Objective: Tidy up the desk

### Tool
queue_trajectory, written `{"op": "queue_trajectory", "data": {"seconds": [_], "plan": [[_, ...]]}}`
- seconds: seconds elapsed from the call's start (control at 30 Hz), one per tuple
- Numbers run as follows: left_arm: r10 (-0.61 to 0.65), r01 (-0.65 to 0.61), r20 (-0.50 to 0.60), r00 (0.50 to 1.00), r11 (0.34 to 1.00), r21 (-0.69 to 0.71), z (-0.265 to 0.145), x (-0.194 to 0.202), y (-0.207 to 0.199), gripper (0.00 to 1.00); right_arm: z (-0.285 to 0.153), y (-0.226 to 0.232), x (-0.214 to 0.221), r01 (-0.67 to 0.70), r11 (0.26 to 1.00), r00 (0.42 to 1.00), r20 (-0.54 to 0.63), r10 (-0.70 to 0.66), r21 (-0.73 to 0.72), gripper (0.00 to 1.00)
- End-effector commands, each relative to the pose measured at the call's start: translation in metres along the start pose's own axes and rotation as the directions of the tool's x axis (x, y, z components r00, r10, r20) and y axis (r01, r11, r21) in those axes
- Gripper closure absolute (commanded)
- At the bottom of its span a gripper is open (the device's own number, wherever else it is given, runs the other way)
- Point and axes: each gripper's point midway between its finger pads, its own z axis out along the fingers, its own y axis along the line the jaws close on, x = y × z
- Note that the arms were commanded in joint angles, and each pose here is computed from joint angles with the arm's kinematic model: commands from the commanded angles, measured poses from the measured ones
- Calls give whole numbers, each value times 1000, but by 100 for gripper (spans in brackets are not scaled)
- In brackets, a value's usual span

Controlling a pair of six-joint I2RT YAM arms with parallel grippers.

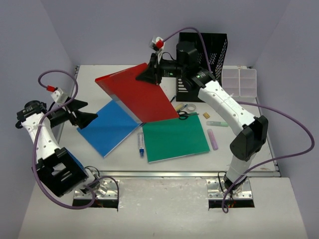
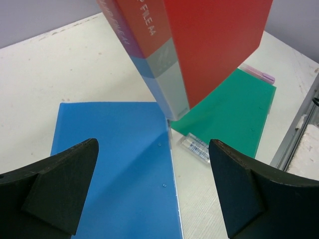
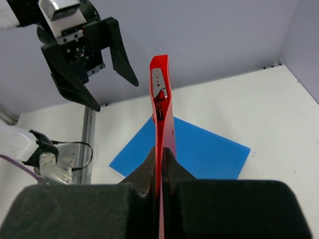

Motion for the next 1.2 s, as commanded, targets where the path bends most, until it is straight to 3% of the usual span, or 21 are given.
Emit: {"op": "queue_trajectory", "data": {"seconds": [0.0,0.2,0.47,0.73,0.93,1.17], "plan": [[121,-153,241,963,981,119,16,-47,-38,8,-29,31,-71,73,997,988,137,-67,-38,100],[150,-200,244,958,960,196,25,-47,-73,5,-48,40,-81,33,998,988,154,-25,-46,100],[126,-179,240,963,960,214,23,-55,-82,5,-67,55,-93,-38,996,982,179,53,-83,100],[110,-173,233,966,947,271,27,-65,-97,4,-76,78,-88,-110,980,977,161,137,-167,100],[106,-191,224,969,896,401,36,-80,-133,5,-82,96,-76,-158,958,973,129,193,-241,100],[31,-116,181,983,871,478,39,-97,-146,8,-90,111,-63,-194,939,968,101,230,-284,100]]}}
